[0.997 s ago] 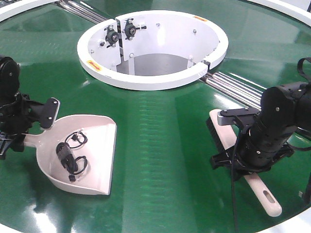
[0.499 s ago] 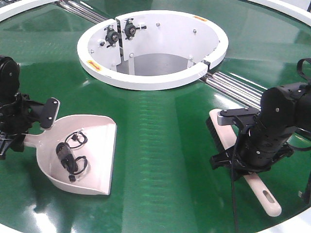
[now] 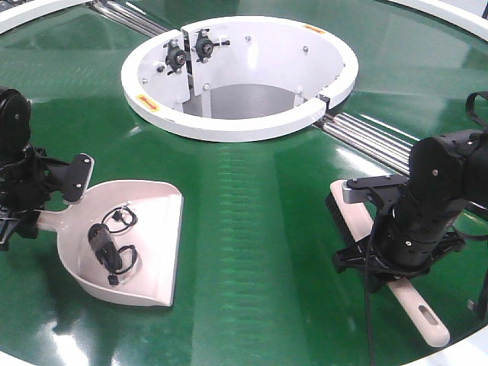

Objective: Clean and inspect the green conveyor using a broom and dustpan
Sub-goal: 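Carry the brush back to its original spot with the right gripper, then set down the brush and dustpan, opening both grippers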

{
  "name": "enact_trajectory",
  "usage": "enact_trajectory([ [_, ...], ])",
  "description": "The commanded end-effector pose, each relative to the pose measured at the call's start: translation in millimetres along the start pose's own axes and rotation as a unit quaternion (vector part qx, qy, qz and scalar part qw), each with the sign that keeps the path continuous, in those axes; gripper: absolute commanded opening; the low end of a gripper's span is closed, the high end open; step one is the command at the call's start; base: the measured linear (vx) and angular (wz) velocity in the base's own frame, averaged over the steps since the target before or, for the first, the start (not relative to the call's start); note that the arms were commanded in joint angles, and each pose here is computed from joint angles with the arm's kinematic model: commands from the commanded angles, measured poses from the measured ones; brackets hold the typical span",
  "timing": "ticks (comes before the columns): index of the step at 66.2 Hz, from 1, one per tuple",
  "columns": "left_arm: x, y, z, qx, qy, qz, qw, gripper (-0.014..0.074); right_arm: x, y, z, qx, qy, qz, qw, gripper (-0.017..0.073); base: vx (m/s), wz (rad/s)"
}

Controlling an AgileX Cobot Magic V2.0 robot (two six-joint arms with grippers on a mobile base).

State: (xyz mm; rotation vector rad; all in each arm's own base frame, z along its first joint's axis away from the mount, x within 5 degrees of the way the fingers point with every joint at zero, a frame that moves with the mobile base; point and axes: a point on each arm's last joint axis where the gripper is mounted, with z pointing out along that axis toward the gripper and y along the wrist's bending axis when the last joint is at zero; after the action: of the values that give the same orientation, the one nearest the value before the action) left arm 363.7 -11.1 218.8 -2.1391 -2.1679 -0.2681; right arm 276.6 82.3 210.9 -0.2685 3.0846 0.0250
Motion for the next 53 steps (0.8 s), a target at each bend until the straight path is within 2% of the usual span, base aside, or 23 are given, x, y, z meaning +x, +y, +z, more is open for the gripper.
enact_trajectory([
  [1,2.4,-0.9,-21.5,-0.023,0.001,0.006,1.000,0.0003,-2.8,-2.9,-14.7,0.005,-0.029,-0.006,1.000,-0.0001,0.00,0.00],
  [10,2.4,-0.8,-21.5,-0.024,0.001,0.006,1.000,0.0003,-2.7,-4.8,-14.8,0.015,-0.028,-0.011,0.999,-0.0001,0.00,0.00],
  [53,-0.2,-1.0,-23.3,-0.027,-0.015,0.000,1.000,0.0003,-2.7,-4.8,-14.8,0.015,-0.029,-0.008,0.999,-0.0001,0.00,0.00],
])
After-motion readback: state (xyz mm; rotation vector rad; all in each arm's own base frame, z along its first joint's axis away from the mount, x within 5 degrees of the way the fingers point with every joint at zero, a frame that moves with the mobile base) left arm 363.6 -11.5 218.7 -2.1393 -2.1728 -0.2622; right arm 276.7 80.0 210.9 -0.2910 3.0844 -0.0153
